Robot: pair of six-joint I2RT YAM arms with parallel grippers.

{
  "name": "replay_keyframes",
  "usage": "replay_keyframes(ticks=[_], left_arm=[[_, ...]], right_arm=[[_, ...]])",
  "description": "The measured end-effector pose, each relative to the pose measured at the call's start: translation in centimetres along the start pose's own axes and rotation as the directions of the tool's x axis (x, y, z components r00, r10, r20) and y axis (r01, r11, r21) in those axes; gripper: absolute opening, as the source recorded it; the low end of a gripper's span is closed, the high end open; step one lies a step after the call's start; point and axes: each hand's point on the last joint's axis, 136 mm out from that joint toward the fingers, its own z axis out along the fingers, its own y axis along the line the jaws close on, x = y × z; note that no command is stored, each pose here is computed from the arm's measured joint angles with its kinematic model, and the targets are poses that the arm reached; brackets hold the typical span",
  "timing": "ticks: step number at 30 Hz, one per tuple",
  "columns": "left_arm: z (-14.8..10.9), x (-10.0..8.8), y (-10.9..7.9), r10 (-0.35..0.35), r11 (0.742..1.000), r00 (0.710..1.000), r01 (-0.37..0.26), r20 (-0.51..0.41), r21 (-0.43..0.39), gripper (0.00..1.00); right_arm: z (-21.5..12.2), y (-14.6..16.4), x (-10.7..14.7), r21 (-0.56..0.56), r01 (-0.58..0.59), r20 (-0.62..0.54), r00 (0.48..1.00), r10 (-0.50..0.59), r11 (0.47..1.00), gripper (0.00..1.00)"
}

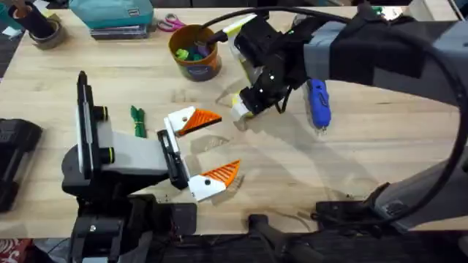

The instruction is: Pick up the gripper from the table and insert it into the empty holder that is missing its gripper. Then pick up a screw, insert it into the mounting hole, and use the screwdriver to tighten it. Finally, clean up the table by picking up the vegetable and placing it into the bucket.

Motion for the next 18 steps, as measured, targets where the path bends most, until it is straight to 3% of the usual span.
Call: replay_keyframes(ticks=[12,13,18], left_arm=[[0.0,0.0,0.0,0.0,1.0,1.0,0.0,0.0,0.0,0.985],[0.0,0.0,0.0,0.0,1.0,1.0,0.0,0.0,0.0,0.985],[0.0,0.0,0.0,0.0,1.0,1.0,0.0,0.0,0.0,0.985]], right_arm=[[0.05,0.01,-0.16,0.0,0.0,0.006,1.0,0.0,1.0,0.628],[0.17,-0.03,-0.11,0.002,0.0,0.003,1.0,0.0,1.0,0.572],[0.19,-0.18,-0.13,0.011,0.0,0.004,1.0,0.0,1.0,0.516]])
